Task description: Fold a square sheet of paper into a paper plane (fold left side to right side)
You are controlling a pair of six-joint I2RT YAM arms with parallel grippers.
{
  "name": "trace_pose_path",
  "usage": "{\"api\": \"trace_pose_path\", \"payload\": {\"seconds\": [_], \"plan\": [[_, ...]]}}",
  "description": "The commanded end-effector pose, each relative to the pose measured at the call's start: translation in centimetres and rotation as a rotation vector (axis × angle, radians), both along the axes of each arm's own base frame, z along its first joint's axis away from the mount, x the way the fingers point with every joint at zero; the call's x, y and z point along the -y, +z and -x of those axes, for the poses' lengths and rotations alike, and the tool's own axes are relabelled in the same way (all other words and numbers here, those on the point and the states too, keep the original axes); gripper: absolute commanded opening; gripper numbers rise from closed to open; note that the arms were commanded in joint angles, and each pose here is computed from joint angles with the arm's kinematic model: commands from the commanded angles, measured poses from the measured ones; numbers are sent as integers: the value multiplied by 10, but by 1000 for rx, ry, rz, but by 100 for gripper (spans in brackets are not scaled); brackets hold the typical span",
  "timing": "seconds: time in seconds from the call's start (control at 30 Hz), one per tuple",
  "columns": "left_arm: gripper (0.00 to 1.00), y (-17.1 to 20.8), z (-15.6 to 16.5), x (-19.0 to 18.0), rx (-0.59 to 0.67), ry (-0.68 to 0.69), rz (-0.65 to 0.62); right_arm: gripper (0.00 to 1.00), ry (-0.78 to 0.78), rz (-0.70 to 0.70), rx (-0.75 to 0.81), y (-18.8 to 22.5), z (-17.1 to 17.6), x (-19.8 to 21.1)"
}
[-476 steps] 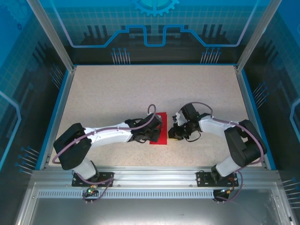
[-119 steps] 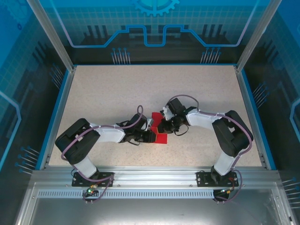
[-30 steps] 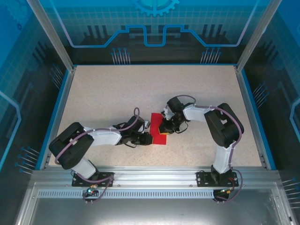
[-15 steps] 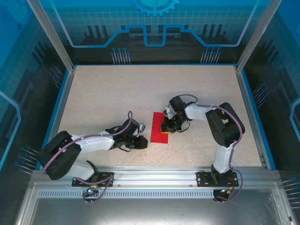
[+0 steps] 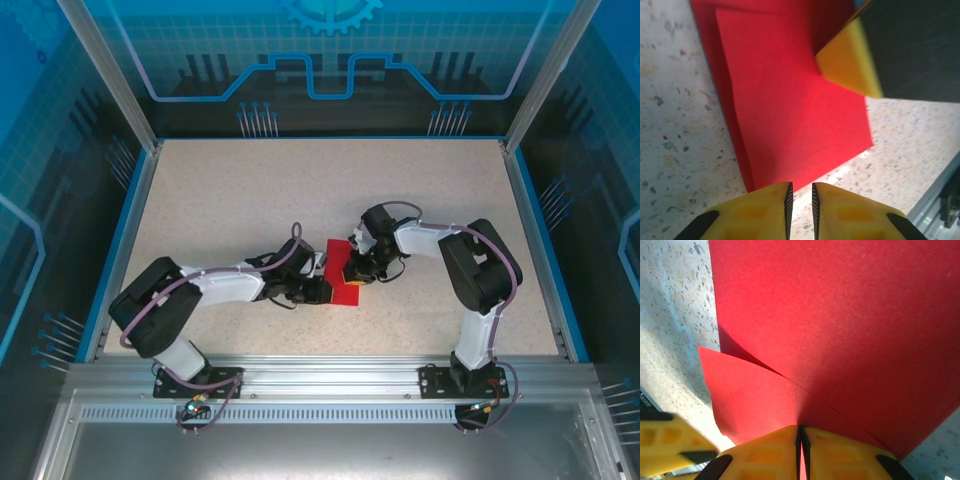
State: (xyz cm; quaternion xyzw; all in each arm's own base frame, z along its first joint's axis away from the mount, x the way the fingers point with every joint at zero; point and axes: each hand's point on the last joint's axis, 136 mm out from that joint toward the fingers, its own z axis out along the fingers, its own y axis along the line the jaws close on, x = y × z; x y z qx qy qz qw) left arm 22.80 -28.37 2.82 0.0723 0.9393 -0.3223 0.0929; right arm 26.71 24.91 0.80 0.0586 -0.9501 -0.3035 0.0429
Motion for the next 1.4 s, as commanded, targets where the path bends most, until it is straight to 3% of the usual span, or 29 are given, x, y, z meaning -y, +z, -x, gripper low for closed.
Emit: {"api": "trace_pose_path", "payload": {"seconds": [0.0, 0.2, 0.57, 0.9, 1.37], "plan": [[22, 4, -5, 11, 5, -41, 39, 13, -20, 150, -47, -29, 9, 29], [22, -19, 5, -3, -37, -18, -24, 13, -12, 139, -29, -23, 8, 28], [20, -36, 22, -22, -73, 17, -56, 13, 68, -57, 59, 31, 8, -10], [18, -39, 21, -28, -72, 38, -89, 12, 147, -61, 17, 15, 21, -45], [16, -49, 21, -40, -106, 79, -140, 13, 151, 42, -16, -7, 20, -21]]}}
